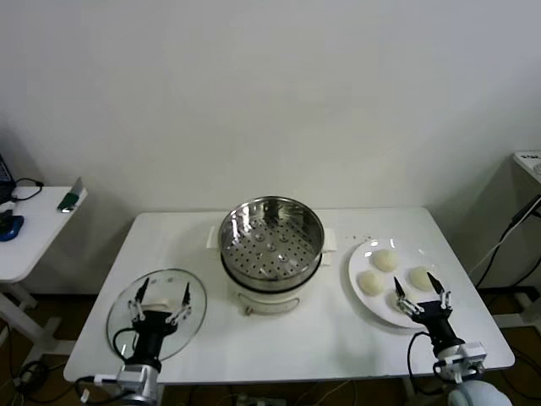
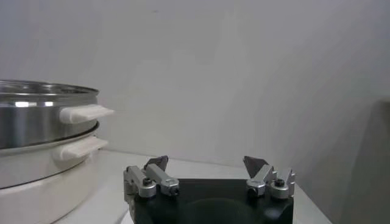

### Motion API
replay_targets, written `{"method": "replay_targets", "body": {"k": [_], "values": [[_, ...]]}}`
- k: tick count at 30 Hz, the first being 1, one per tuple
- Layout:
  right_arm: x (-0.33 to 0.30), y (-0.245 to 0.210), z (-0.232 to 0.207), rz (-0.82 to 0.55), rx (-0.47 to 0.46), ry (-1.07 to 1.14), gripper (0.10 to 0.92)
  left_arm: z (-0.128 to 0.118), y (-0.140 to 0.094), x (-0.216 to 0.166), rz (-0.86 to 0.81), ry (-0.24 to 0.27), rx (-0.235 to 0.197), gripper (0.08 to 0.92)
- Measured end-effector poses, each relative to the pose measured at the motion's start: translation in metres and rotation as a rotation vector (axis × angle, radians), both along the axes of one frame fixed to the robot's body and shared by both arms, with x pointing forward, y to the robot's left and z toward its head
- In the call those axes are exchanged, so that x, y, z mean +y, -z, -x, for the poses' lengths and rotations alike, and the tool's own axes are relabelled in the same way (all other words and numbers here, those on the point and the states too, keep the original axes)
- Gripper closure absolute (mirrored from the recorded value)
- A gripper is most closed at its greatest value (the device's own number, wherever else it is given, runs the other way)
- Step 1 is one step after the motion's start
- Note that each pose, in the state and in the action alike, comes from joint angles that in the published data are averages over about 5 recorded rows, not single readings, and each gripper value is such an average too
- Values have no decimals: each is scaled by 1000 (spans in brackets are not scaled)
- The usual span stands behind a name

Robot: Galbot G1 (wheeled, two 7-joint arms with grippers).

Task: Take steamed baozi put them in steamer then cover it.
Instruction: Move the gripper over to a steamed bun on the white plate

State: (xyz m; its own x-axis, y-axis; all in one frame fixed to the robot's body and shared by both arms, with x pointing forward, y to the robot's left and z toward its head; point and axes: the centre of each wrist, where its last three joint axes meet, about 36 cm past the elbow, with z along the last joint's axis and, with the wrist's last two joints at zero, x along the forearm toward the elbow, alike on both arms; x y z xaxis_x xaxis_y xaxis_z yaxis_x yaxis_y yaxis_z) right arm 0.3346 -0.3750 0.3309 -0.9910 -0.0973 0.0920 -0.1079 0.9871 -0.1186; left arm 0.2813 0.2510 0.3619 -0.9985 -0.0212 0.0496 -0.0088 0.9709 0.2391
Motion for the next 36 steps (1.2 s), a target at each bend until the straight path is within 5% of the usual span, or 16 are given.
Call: {"method": "replay_targets", "body": {"k": [9,36], "values": [[-31,-21,-39,156,83,-130,200,-1,4,3,-12,-3,8,177],[-104,-142,-268,895,700,-861,200,-4,19,15,-31,-9,49,177]]}}
